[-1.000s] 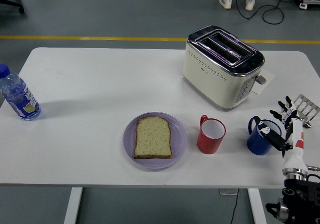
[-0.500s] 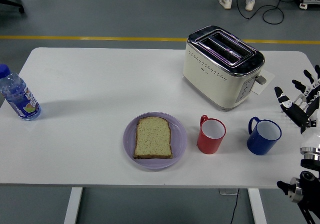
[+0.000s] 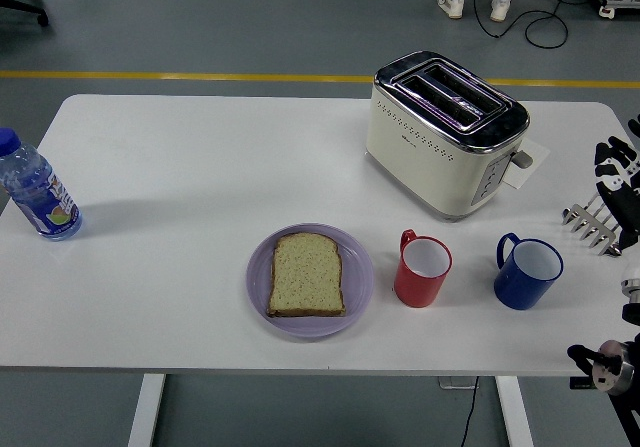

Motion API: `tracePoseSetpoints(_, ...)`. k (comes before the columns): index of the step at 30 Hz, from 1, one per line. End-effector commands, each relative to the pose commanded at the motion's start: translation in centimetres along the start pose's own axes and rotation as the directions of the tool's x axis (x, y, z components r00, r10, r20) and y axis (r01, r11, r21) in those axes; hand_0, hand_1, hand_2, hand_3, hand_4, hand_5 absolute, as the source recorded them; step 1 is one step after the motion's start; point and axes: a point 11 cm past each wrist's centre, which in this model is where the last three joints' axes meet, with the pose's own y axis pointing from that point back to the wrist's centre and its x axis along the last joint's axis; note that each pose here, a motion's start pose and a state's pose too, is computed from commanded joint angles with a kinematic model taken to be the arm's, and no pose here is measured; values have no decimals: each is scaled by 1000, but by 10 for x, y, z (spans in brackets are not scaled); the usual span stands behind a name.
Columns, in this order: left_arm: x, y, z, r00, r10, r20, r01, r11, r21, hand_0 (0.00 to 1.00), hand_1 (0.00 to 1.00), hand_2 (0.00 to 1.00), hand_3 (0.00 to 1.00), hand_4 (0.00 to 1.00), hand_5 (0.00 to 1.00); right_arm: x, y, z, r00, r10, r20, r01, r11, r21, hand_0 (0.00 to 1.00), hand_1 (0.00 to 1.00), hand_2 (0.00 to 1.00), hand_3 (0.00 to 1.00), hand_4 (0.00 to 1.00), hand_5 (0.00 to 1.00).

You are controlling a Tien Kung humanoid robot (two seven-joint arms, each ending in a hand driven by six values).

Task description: Pick up the cup,pour liquid into bread,place the cup on the desk

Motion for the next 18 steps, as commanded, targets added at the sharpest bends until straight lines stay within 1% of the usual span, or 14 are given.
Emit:
tracePoseSetpoints(4,0,0,2,1000,1,4,-1,1000,-4,633,642,653,504,241,855,0,-1,-1,1000,14,27,-13,999,-39,731,657,764,753,743,168)
tracePoseSetpoints(5,0,0,2,1000,2,6,-2,1000,-5,633,643,653,504,241,855,1,-1,-1,999,22,48,-19,998,-55,717,639,728,707,715,160)
tracePoseSetpoints(6,1,0,3,1000,2,6,-2,1000,-5,633,643,653,504,241,855,2,-1,0,998,25,57,-22,998,-62,717,639,728,707,715,160)
tracePoseSetpoints(9,1,0,1,1000,1,0,-1,1000,-3,633,643,653,504,241,855,9,1,1,992,81,93,-70,991,-111,717,639,728,707,715,160)
tracePoseSetpoints(11,1,0,1,1000,2,-3,-2,1000,-1,633,643,653,504,241,855,12,0,1,991,97,94,-85,989,-123,717,639,728,707,715,160)
tracePoseSetpoints(12,2,0,1,1000,3,-3,-3,1000,-1,633,642,653,505,242,856,15,0,1,990,106,92,-94,987,-127,706,634,721,687,702,151)
tracePoseSetpoints(18,2,0,4,1000,3,-6,-3,1000,-6,633,642,653,504,241,855,25,-1,-1,988,129,88,-116,984,-138,712,637,723,695,697,141)
